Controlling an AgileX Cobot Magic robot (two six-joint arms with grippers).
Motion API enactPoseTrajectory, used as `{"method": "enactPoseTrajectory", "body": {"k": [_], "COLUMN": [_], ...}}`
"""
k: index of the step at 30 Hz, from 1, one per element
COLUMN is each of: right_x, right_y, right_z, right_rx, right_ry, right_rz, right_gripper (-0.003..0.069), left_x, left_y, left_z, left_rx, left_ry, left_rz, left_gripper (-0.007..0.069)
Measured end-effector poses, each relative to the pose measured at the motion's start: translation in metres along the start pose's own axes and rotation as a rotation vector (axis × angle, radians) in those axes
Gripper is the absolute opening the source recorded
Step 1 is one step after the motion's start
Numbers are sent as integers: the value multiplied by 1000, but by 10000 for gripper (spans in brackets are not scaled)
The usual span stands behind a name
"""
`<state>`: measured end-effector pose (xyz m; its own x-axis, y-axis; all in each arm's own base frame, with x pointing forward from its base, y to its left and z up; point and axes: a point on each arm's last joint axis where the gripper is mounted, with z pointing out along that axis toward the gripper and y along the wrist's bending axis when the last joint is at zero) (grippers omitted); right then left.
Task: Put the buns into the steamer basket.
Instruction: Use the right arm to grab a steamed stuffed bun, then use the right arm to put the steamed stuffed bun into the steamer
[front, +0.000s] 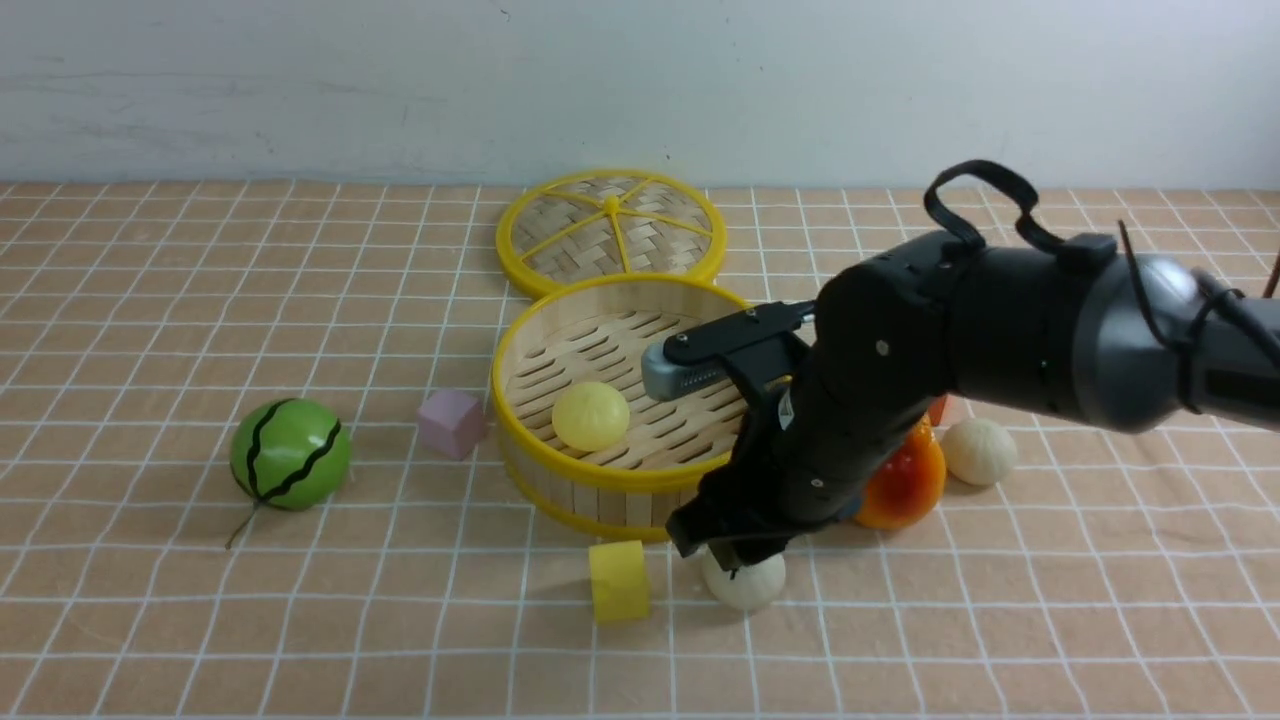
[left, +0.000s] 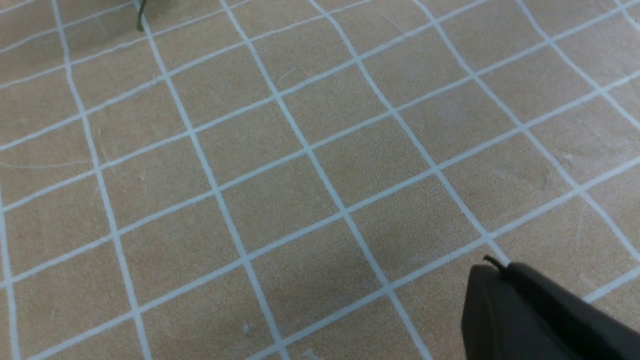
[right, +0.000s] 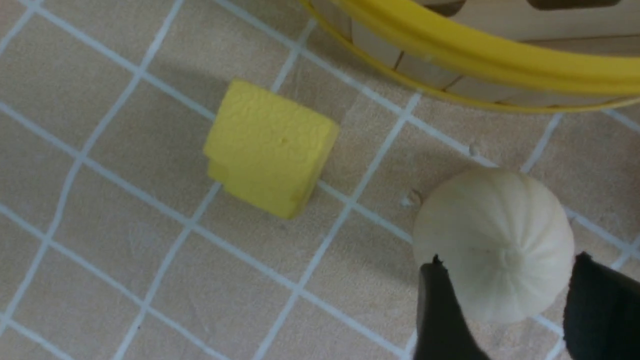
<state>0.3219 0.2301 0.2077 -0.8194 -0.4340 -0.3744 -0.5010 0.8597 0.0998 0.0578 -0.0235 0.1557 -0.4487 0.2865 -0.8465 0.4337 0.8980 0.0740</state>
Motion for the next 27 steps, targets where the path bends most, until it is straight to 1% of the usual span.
{"method": "enactPoseTrajectory", "body": {"k": [7, 10, 12, 14, 15, 16, 17, 22, 25, 27], "right_x": [-1, 0, -1, -1, -2, -1, -2, -6, -24, -40], "right_y": [-8, -9, -9, -9, -9, -9, -9, -5, 5, 8], "right_z": [16, 22, 22, 22, 21, 21, 20, 1, -40, -62], "right_rx": [11, 12, 12, 12, 12, 12, 11, -13, -72, -82], "right_ry": [1, 13, 12, 11, 10, 11, 10, 27, -37, -124], "right_rz": [18, 20, 20, 15, 8, 5, -6, -28, -49, -61], "right_gripper": [299, 256, 206, 123, 64, 48, 13, 8, 8, 8], "left_x": [0, 0, 0, 0, 0, 0, 0, 0, 0, 0], "left_y": [0, 0, 0, 0, 0, 0, 0, 0, 0, 0], "left_z": [0, 0, 0, 0, 0, 0, 0, 0, 0, 0], "left_rx": [0, 0, 0, 0, 0, 0, 0, 0, 0, 0], "left_ry": [0, 0, 0, 0, 0, 0, 0, 0, 0, 0], "left_rz": [1, 1, 1, 1, 1, 1, 1, 1, 1, 1], "left_gripper": [5, 8, 11, 15, 18, 18, 18, 22, 26, 29]}}
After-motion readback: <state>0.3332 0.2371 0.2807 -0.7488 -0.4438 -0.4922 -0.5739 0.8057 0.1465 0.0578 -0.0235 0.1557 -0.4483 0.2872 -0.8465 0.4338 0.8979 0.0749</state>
